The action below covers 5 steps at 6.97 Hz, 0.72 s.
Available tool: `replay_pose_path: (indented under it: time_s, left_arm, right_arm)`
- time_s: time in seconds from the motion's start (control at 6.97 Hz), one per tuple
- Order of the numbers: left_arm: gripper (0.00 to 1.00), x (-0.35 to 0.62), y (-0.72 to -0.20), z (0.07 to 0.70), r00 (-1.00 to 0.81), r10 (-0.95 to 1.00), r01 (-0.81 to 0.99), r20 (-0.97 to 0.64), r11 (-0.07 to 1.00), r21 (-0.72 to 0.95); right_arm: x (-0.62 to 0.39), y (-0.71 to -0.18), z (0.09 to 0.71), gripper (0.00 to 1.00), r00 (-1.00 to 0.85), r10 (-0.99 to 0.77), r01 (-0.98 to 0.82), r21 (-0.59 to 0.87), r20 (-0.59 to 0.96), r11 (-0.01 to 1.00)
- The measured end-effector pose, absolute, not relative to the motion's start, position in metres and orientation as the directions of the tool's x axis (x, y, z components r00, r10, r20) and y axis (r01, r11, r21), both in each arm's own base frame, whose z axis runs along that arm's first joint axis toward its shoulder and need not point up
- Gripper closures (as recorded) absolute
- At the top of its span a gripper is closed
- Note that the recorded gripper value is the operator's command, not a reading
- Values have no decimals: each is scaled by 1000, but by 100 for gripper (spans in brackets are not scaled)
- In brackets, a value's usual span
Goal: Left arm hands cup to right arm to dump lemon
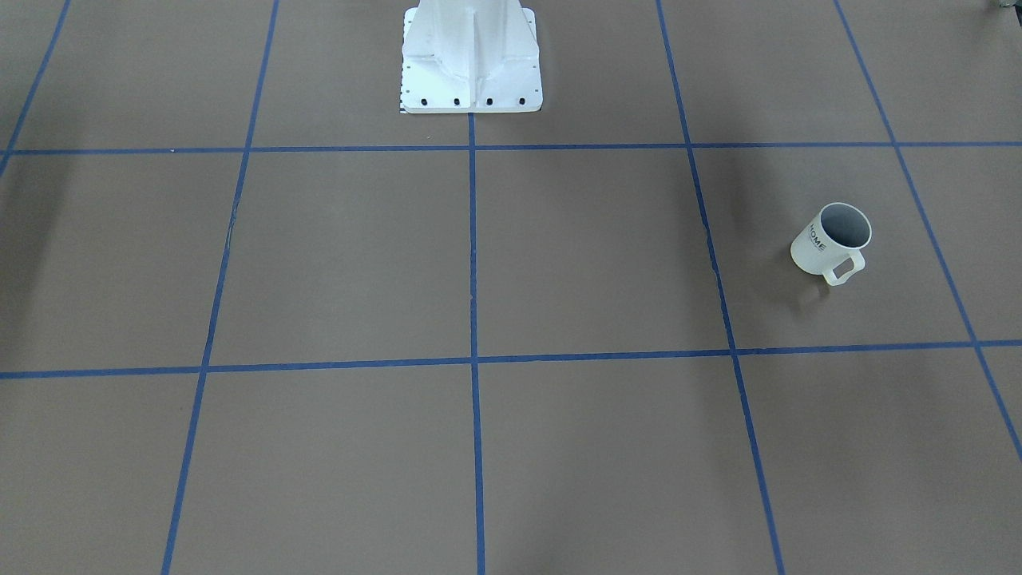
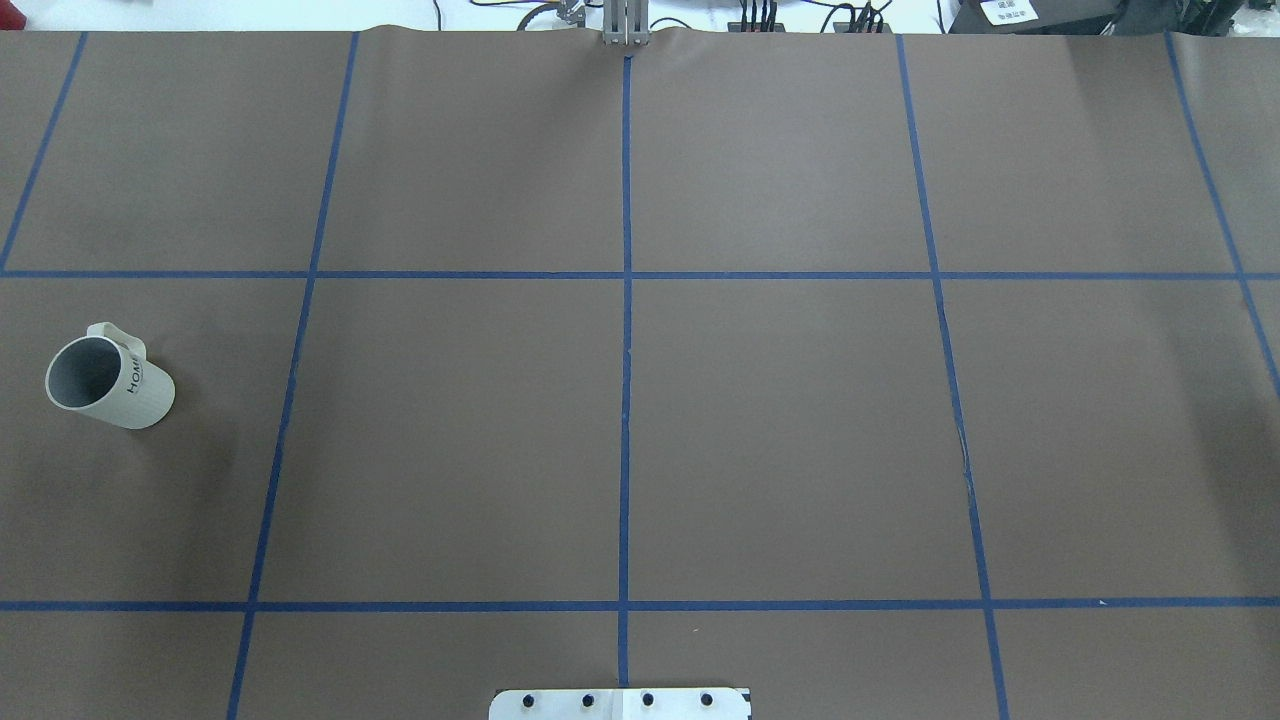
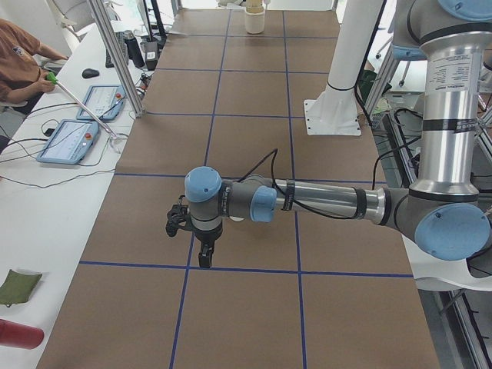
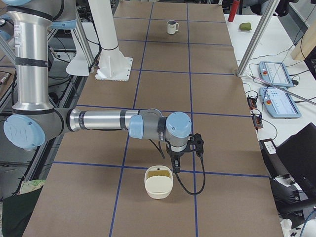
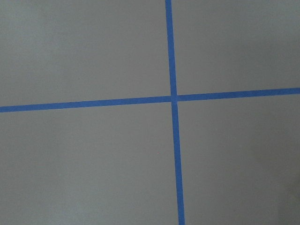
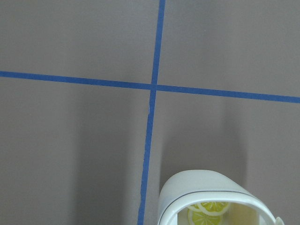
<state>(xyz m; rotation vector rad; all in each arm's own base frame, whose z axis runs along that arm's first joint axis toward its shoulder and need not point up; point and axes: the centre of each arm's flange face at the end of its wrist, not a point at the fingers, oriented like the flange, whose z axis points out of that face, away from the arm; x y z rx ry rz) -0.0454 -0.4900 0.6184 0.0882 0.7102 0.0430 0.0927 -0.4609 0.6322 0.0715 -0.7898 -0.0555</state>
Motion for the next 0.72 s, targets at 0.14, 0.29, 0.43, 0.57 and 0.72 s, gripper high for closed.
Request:
replay_pose_path:
  time_s: [0.14, 0.29, 0.43, 0.57, 0.72]
  left_arm:
    - [0, -47, -490, 618, 758, 72, -9, -648, 995, 100]
    - [0, -50, -489, 618, 758, 83, -15, -646, 994, 110]
    - [0, -53, -487, 621, 759, 97, -27, -644, 993, 118]
    - [0, -54, -483, 625, 759, 103, -34, -643, 992, 118]
    - [0, -55, -481, 627, 759, 104, -37, -643, 993, 116]
  right_arm:
    - [93, -458, 636, 0, 703, -80, 21, 92, 707, 996]
    - [93, -456, 639, 0, 702, -81, 20, 94, 707, 995]
    - [93, -455, 643, 0, 701, -80, 21, 92, 709, 996]
    - [93, -455, 646, 0, 699, -79, 21, 90, 711, 996]
    - [93, -455, 648, 0, 698, -83, 21, 96, 711, 995]
